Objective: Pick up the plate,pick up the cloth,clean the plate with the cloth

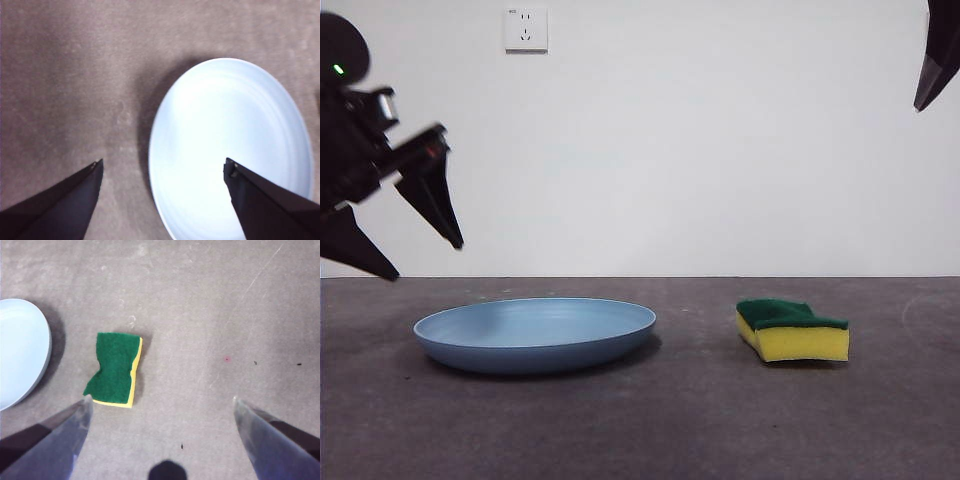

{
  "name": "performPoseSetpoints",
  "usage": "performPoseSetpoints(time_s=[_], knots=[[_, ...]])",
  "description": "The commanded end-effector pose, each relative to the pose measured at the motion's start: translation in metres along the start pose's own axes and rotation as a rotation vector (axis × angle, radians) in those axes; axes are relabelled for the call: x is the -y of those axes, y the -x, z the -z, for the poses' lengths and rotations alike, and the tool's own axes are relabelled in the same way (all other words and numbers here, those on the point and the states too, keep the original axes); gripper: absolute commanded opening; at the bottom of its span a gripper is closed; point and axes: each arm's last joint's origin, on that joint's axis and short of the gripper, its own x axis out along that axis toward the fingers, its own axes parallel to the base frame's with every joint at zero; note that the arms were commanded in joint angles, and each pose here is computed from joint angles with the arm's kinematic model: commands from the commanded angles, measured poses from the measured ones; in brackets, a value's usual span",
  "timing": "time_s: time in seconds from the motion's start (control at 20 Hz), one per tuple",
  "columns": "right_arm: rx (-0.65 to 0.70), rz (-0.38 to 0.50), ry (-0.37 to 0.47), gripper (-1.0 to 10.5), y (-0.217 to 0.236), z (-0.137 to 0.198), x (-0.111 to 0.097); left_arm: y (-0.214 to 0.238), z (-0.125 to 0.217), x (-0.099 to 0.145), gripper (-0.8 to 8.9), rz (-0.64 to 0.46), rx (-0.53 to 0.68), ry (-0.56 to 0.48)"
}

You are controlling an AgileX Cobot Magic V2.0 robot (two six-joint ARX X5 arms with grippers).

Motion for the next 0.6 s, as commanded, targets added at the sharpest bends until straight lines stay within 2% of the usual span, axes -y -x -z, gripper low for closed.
performPoseSetpoints(time_s=[0.05,0.25,0.4,0.6], knots=[[0.006,-0.004,-0.009,4.7,0.001,-0.001,-0.001,-0.018,0.002,-0.001,4.03,-0.003,-0.038,0.010],[0.005,-0.004,-0.010,4.7,0.001,-0.001,-0.001,-0.039,0.006,0.001,3.97,-0.061,-0.067,-0.013],[0.006,-0.004,-0.009,4.7,0.001,-0.001,-0.001,-0.045,0.008,0.006,2.99,-0.055,-0.079,-0.029],[0.006,-0.004,-0.009,4.7,0.001,-0.001,-0.001,-0.051,0.009,0.008,2.82,-0.048,-0.087,-0.058]])
